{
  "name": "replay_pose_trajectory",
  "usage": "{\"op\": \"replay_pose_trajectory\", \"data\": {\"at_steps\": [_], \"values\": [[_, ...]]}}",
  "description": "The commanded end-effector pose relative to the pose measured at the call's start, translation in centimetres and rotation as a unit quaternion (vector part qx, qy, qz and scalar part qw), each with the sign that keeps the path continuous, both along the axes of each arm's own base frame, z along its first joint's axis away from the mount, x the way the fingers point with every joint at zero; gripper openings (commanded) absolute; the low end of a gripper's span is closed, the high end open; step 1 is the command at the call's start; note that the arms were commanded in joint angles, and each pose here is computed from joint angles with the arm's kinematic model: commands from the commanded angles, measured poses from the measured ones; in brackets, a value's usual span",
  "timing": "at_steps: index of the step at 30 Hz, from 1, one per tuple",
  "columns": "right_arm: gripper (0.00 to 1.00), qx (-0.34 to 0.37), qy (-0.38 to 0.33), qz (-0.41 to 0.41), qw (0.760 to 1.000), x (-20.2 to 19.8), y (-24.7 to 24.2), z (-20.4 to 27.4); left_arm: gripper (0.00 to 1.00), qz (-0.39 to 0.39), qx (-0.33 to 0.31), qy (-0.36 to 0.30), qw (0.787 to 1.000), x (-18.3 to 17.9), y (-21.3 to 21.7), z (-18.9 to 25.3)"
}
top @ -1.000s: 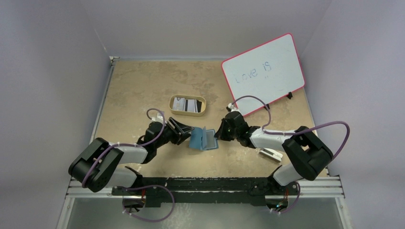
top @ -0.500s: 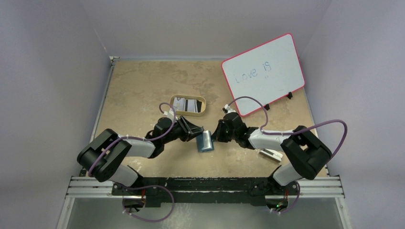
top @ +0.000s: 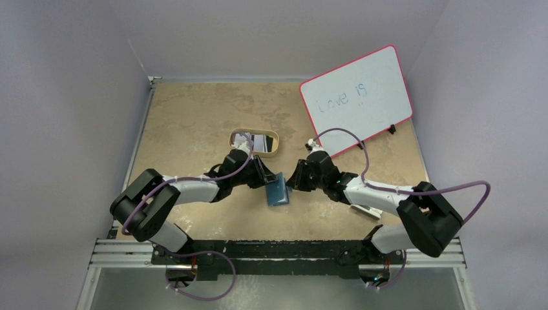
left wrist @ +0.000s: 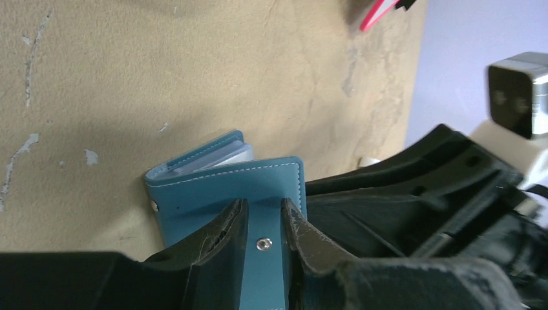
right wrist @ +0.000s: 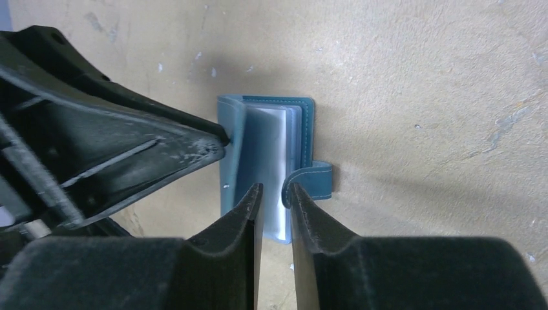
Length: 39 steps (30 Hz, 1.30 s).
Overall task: Put the credit cards into the card holder
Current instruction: Close the card holder at the center of the board.
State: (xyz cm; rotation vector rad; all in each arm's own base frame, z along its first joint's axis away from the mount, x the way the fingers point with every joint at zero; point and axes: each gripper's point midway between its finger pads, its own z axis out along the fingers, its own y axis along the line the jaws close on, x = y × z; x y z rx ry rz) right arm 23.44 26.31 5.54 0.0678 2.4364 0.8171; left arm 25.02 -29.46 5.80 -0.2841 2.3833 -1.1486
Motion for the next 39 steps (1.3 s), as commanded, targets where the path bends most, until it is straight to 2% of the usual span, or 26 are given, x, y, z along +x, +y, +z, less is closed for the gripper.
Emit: {"op": "replay_pose_trajectory", "data": {"at_steps": [1, 4, 11, 14, 18, 21, 26, 29, 39], "values": [[0.27, 0.005, -0.016, -0.003, 1.0, 0.1, -0.5, 1.3, 0.23, -0.01, 0.076, -0.019, 0.997, 0.3, 0.8, -1.4], [0.28, 0.012, -0.022, 0.002, 1.0, 0.3, -1.0, 2.1, 0.21, -0.012, 0.103, -0.018, 0.994, 0.3, 1.1, -2.1], [0.2, 0.017, -0.025, -0.008, 1.0, 0.6, -2.3, 1.6, 0.19, -0.033, 0.158, -0.02, 0.987, 0.1, 0.8, -3.4], [0.16, 0.026, -0.02, 0.012, 0.999, 0.4, -1.5, 1.1, 0.19, -0.032, 0.176, -0.023, 0.984, 0.1, 0.9, -3.5], [0.16, 0.039, -0.005, 0.04, 0.998, 0.0, -0.4, 0.5, 0.18, -0.028, 0.197, -0.029, 0.98, 0.1, 1.3, -3.4], [0.16, 0.047, -0.001, 0.046, 0.998, -0.1, -0.1, 0.4, 0.19, -0.023, 0.186, -0.038, 0.982, 0.2, 0.9, -2.3], [0.15, 0.044, -0.005, 0.036, 0.998, 0.0, -0.5, 0.7, 0.2, -0.026, 0.13, -0.047, 0.99, -0.6, -0.7, 0.8], [0.15, 0.042, -0.005, 0.031, 0.999, -0.1, -0.7, 0.8, 0.16, -0.03, 0.109, -0.038, 0.993, -1.7, -1.2, 1.0], [0.15, 0.035, -0.005, 0.018, 0.999, 0.0, -1.2, 0.6, 0.09, -0.056, 0.156, -0.017, 0.986, -2.5, -1.2, -2.9]]}}
